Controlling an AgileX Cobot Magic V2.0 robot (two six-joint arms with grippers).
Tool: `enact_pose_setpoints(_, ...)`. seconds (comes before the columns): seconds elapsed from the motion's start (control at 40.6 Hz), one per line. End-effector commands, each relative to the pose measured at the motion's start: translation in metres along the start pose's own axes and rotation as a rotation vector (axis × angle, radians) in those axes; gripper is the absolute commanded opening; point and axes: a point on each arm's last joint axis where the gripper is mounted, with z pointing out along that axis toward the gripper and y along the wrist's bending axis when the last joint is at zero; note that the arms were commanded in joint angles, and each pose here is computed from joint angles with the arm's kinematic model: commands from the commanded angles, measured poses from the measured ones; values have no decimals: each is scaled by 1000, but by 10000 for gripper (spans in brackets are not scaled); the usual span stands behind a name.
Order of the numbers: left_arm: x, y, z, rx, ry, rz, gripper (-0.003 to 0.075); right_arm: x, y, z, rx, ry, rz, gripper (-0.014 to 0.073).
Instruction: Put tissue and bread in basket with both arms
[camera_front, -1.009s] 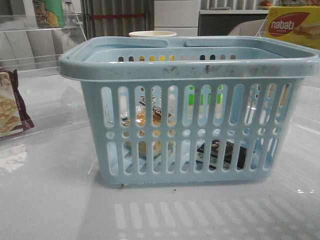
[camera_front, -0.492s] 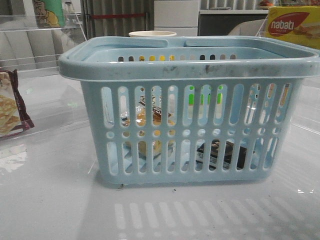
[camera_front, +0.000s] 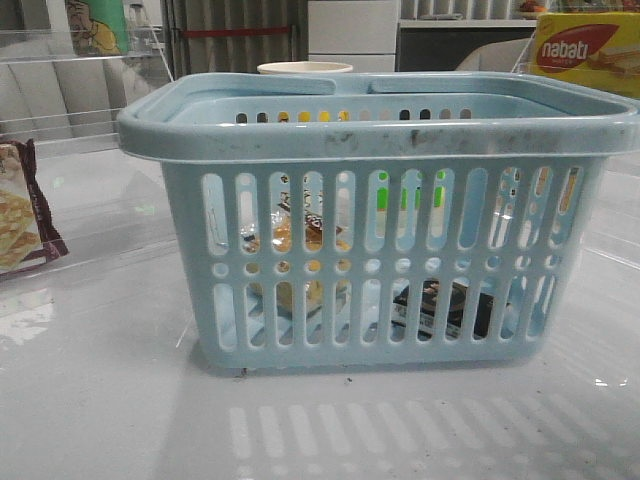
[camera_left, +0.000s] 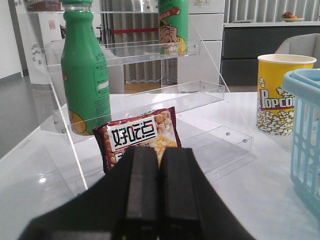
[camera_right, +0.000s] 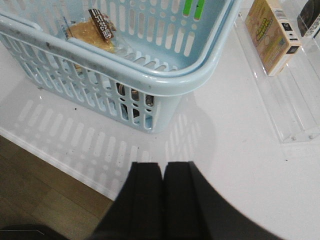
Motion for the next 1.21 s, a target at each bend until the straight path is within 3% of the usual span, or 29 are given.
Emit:
enact_pose_setpoints(0.0, -10, 0, -2, -6, -109, -11, 91, -12, -1, -5, 12, -93, -18, 55)
enact_pose_setpoints(0.148, -10, 0, -2, -6, -109, -11, 91, -9, -2, -8, 15, -109, -16, 55)
enact_pose_setpoints(0.32, -10, 0, -2, -6, -109, -11, 91, 9, -8, -13, 118, -220, 36, 55)
enact_pose_setpoints(0.59, -10, 0, -2, -6, -109, -11, 91, 68, -12, 4, 317, -490, 110, 55)
enact_pose_setpoints(0.713, -10, 0, -2, -6, -109, -11, 91, 92, -13, 19, 376, -538, 122, 55)
enact_pose_setpoints(1.009, -10, 0, -2, -6, -109, -11, 91, 129, -15, 45, 434, -664, 172, 55)
enact_pose_setpoints(1.181, -10, 0, -2, -6, -109, -11, 91, 130, -15, 47, 435, -651, 186, 55)
